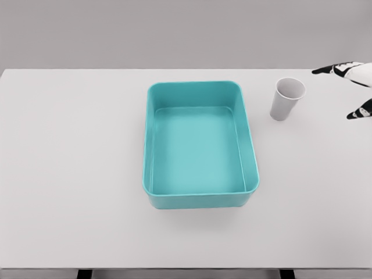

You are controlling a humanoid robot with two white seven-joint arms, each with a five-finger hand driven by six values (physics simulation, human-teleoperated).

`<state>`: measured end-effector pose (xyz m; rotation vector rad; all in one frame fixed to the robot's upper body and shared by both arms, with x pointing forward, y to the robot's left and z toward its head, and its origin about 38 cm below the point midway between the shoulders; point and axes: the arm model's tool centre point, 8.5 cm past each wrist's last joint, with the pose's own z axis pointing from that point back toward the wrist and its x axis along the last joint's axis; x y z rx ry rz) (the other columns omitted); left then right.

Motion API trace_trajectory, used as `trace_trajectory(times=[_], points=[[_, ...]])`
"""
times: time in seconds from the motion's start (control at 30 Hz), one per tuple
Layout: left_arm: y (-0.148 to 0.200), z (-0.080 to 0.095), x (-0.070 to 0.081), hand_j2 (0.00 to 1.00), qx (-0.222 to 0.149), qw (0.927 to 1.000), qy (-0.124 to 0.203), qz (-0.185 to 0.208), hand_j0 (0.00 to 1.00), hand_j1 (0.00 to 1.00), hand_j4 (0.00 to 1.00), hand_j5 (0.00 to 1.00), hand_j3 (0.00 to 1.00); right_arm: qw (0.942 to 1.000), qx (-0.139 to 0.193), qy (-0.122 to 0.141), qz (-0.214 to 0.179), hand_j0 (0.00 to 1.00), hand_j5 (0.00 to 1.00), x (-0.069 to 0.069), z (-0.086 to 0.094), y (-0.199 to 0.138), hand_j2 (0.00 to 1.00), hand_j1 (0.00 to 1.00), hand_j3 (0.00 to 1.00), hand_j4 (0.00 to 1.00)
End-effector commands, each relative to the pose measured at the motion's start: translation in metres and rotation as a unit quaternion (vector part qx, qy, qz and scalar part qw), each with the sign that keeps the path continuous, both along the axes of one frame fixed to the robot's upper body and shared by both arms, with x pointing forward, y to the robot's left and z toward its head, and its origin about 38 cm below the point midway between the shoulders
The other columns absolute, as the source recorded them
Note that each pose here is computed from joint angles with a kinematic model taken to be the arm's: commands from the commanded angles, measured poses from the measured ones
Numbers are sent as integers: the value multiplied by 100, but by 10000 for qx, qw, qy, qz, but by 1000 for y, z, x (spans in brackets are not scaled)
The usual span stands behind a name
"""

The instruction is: Put the paper cup into the basket with your right arm

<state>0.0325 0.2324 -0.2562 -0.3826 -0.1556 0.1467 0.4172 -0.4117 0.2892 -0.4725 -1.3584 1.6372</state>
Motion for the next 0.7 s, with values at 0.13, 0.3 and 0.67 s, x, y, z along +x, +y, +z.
trace_trajectory(times=[0.13,0.3,0.67], points=[[0,0,-1,100,-5,10000,5,10,100,100,100,100,100,9972,730,104,-134,100,100,9,-3,-1,100,100,100,100],[0,0,0,100,3,10000,-1,10,100,100,100,100,100,8831,4333,1005,-1493,100,100,45,-76,-56,100,100,100,100],[0,0,0,100,-5,10000,-2,9,100,100,100,100,100,8345,4970,1508,-1839,100,100,58,-140,-30,100,100,100,100]])
